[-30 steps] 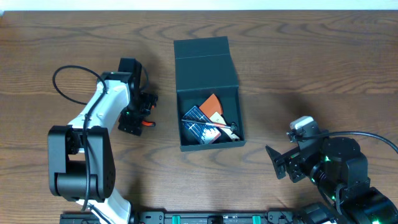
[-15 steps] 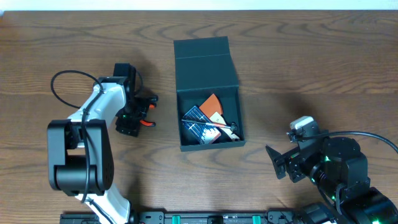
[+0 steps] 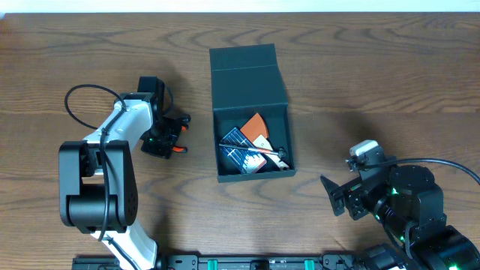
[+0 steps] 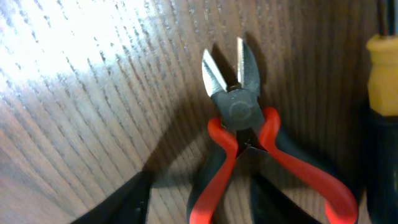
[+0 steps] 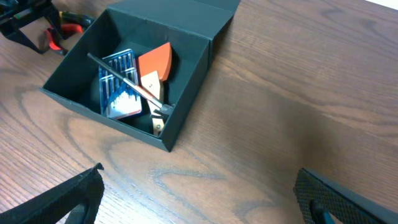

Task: Pack container
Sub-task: 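Grasp the red-handled wire cutters with the left gripper, then carry the wire cutters with the left gripper into the box, then release the cutters and move the left gripper to the screwdriver, then grasp the yellow-and-black screwdriver handle with the left gripper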

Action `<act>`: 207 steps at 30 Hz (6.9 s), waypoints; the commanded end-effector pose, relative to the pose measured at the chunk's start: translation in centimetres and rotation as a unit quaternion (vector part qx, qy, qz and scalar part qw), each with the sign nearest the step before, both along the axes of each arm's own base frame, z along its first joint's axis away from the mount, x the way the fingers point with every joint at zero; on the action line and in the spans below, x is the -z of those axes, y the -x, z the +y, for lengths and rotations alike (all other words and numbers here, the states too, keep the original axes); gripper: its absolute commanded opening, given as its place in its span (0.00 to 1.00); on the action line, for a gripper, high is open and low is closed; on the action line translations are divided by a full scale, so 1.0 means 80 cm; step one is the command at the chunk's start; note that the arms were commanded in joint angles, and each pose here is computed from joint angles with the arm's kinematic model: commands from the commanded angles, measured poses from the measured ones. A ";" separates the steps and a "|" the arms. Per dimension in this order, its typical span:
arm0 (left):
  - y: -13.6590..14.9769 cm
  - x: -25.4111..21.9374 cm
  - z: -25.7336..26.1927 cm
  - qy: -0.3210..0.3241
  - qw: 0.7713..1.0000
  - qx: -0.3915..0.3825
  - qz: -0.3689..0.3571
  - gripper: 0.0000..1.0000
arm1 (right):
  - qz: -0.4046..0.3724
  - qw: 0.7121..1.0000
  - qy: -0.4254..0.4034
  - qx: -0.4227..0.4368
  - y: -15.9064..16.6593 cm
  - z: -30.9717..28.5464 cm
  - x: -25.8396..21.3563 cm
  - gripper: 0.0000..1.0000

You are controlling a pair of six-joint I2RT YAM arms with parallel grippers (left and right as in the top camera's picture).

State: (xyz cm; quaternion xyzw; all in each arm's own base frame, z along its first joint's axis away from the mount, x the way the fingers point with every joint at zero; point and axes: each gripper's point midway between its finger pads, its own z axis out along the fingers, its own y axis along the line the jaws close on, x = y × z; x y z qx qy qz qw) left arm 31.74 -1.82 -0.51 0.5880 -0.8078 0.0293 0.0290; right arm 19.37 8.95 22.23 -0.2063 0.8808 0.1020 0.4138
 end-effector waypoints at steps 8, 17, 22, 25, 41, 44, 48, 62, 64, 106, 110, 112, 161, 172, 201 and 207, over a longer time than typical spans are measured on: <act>0.011 0.014 0.002 -0.003 1.000 0.001 0.024 0.21 | 0.001 1.000 -0.009 0.006 0.000 -0.001 -0.001 0.99; 0.008 0.005 -0.002 0.008 1.000 0.000 0.013 0.14 | 0.001 1.000 -0.008 0.006 0.000 -0.001 -0.001 0.99; 0.001 -0.013 -0.002 0.008 1.000 0.001 -0.011 0.13 | 0.001 1.000 -0.008 0.006 0.000 -0.001 -0.001 0.99; -0.003 -0.024 -0.002 0.007 1.000 0.001 -0.027 0.09 | 0.001 1.000 -0.008 0.007 0.000 -0.001 -0.001 0.99; -0.020 -0.139 -0.039 0.013 0.983 0.046 -0.175 0.08 | 0.001 1.000 -0.009 0.007 0.000 -0.001 -0.001 0.99; -0.017 -0.159 -0.077 0.025 0.977 0.076 -0.199 0.07 | 0.001 1.000 -0.008 0.006 0.000 -0.001 -0.001 0.99; -0.015 -0.179 -0.148 0.055 0.966 0.113 -0.226 0.08 | 0.001 1.000 -0.008 0.007 0.000 -0.001 -0.001 0.99; 0.014 -0.142 -0.286 0.135 0.962 0.161 -0.172 0.08 | 0.001 1.000 -0.008 0.006 0.000 -0.001 -0.001 0.99; 0.021 -0.129 -0.293 0.146 0.964 0.166 -0.150 0.08 | 0.001 1.000 -0.008 0.007 0.000 -0.001 -0.001 0.99; -0.031 -0.232 -0.202 0.024 0.942 0.085 -0.322 0.89 | 0.001 1.000 -0.008 0.006 0.000 -0.001 -0.001 0.99; -0.054 -0.268 -0.132 -0.042 0.927 0.016 -0.372 0.99 | 0.001 1.000 -0.008 0.007 0.000 -0.001 -0.001 0.99; -0.064 -0.273 -0.105 -0.052 0.927 -0.013 -0.370 0.99 | 0.001 1.000 -0.008 0.006 0.000 -0.001 -0.001 0.99; -0.111 -0.010 -0.028 -0.018 0.983 -0.178 -0.033 0.99 | 0.001 1.000 -0.008 0.007 0.000 -0.001 -0.001 0.99; -0.107 -0.007 -0.025 -0.016 0.983 -0.182 -0.027 0.90 | 0.001 1.000 -0.009 0.007 0.000 -0.001 -0.001 0.99; -0.090 0.007 -0.029 -0.004 0.983 -0.182 0.011 0.47 | 0.001 1.000 -0.009 0.007 0.000 -0.001 -0.001 0.99; -0.091 0.006 -0.029 -0.004 0.984 -0.178 0.009 0.35 | 0.001 1.000 -0.008 0.007 0.000 -0.001 -0.001 0.99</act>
